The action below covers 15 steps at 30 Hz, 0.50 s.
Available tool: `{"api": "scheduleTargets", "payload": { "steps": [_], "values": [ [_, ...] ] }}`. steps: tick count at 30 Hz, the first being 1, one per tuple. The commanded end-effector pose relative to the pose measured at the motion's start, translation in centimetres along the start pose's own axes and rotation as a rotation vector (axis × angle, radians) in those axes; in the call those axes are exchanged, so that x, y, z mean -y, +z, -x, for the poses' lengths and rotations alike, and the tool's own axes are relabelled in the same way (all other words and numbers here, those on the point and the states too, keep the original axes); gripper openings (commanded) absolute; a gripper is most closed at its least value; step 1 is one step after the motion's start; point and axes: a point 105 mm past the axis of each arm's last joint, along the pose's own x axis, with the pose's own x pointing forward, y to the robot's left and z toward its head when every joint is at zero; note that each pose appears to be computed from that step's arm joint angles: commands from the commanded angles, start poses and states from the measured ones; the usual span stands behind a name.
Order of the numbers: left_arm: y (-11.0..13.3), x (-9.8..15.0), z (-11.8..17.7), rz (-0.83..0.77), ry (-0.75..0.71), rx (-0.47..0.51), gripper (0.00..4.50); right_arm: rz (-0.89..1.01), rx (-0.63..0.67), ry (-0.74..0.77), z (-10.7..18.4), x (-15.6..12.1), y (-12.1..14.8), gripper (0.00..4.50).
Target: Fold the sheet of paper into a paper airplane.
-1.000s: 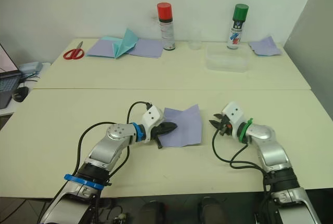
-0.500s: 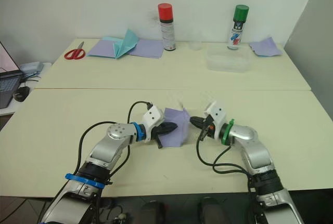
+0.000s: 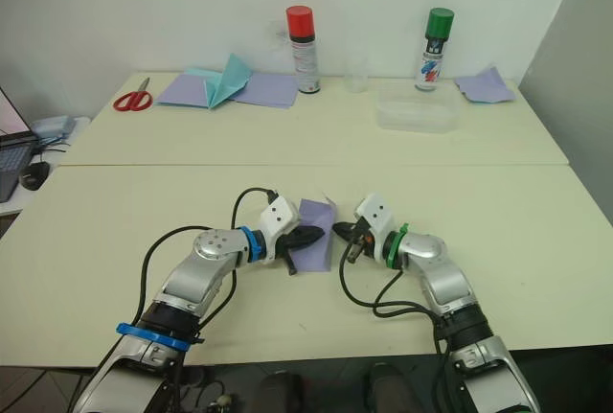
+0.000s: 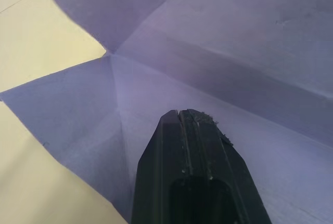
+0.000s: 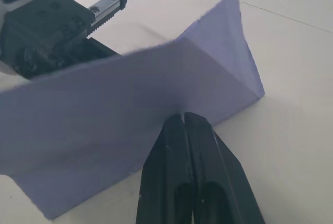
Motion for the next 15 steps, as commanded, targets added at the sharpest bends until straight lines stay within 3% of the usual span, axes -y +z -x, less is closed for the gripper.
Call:
{"api": "scheduleTargets", "payload": {
  "steps": [1, 15],
  "values": [
    [-2.7, 0.4, 0.6, 0.030, 0.002, -0.105, 0.00, 0.042, 0.053, 0.002, -0.7, 0.0, 1.6, 0.03],
    [-3.1, -0.6, 1.8, 0.031, 0.058, -0.125, 0.00, 0.044, -0.067, 0.022, -1.3, -0.8, -1.9, 0.03]
  ]
}}
